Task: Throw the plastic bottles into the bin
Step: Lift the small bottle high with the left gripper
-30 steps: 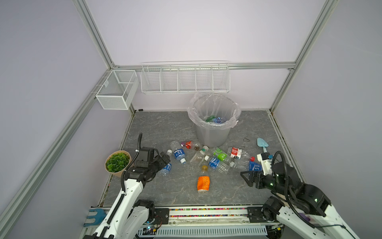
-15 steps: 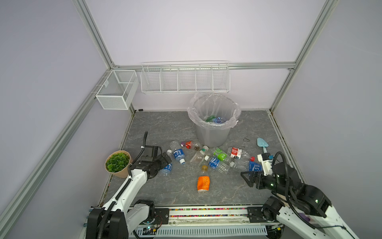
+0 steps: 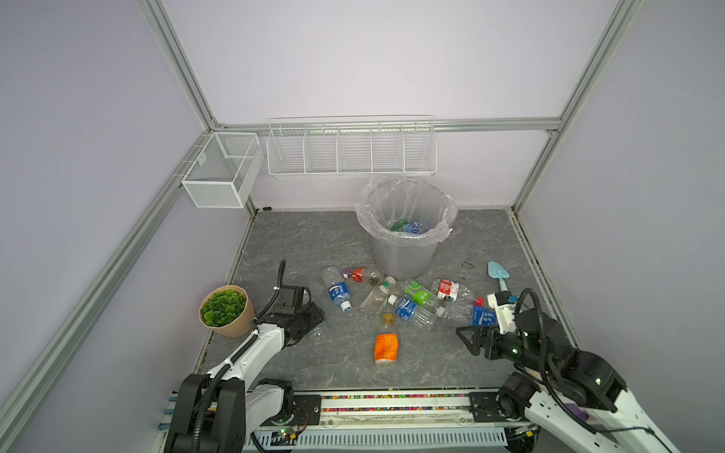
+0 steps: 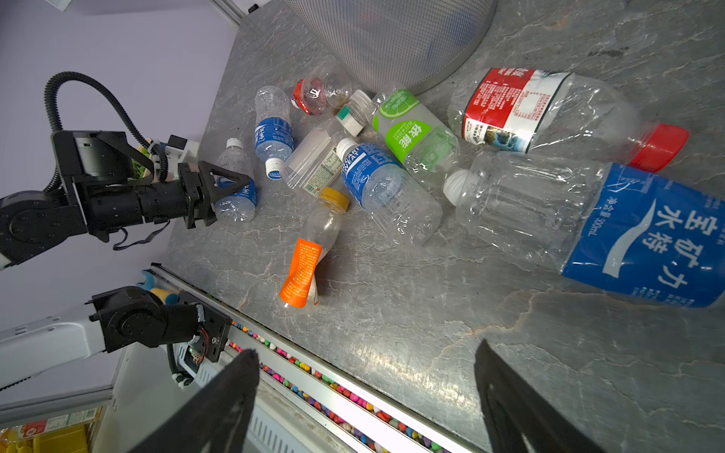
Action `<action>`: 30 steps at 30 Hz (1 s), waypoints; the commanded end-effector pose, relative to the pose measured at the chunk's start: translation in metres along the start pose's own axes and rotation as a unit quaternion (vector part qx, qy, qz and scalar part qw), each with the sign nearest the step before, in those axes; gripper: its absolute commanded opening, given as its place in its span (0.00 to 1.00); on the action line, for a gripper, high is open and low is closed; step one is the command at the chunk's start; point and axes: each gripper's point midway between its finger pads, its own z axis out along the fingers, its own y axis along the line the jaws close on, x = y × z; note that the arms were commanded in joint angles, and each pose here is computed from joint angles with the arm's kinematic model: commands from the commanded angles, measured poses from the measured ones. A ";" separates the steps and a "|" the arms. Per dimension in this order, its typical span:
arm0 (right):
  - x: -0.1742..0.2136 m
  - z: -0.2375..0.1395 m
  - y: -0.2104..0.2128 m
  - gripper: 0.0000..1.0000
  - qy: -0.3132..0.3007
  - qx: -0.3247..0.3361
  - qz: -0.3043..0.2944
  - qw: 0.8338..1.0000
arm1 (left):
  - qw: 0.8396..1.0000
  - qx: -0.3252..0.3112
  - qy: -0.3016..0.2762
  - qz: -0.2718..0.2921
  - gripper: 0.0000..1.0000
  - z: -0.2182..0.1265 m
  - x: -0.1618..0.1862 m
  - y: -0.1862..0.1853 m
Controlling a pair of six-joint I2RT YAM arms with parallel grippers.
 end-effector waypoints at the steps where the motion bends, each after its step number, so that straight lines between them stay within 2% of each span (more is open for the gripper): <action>1: -0.001 0.005 0.003 0.88 0.002 -0.005 0.008 1.000 | 1.000 -0.028 -0.004 -0.003 0.40 -0.005 0.007 0.016; 6: 0.000 0.006 0.003 0.88 0.003 -0.005 0.011 1.000 | 0.999 -0.012 -0.038 0.009 0.26 -0.033 -0.010 -0.001; 12: -0.001 0.004 0.004 0.88 -0.001 -0.009 0.014 1.000 | 0.996 0.037 -0.075 0.022 0.11 -0.076 -0.029 -0.032; 14: 0.000 0.004 0.003 0.88 0.000 -0.009 0.015 1.000 | 0.992 0.075 -0.097 0.031 0.10 -0.097 -0.039 -0.052; 17: 0.002 0.004 0.002 0.88 0.001 -0.009 0.016 1.000 | 0.981 0.126 -0.140 0.051 0.01 -0.143 -0.058 -0.084; 23: 0.002 0.005 0.001 0.88 0.001 -0.008 0.020 1.000 | 0.958 0.186 -0.195 0.096 0.00 -0.228 -0.084 -0.134; 30: 0.007 0.010 -0.003 0.88 0.011 0.002 0.030 0.999 | 0.927 0.251 -0.253 0.121 0.00 -0.303 -0.085 -0.157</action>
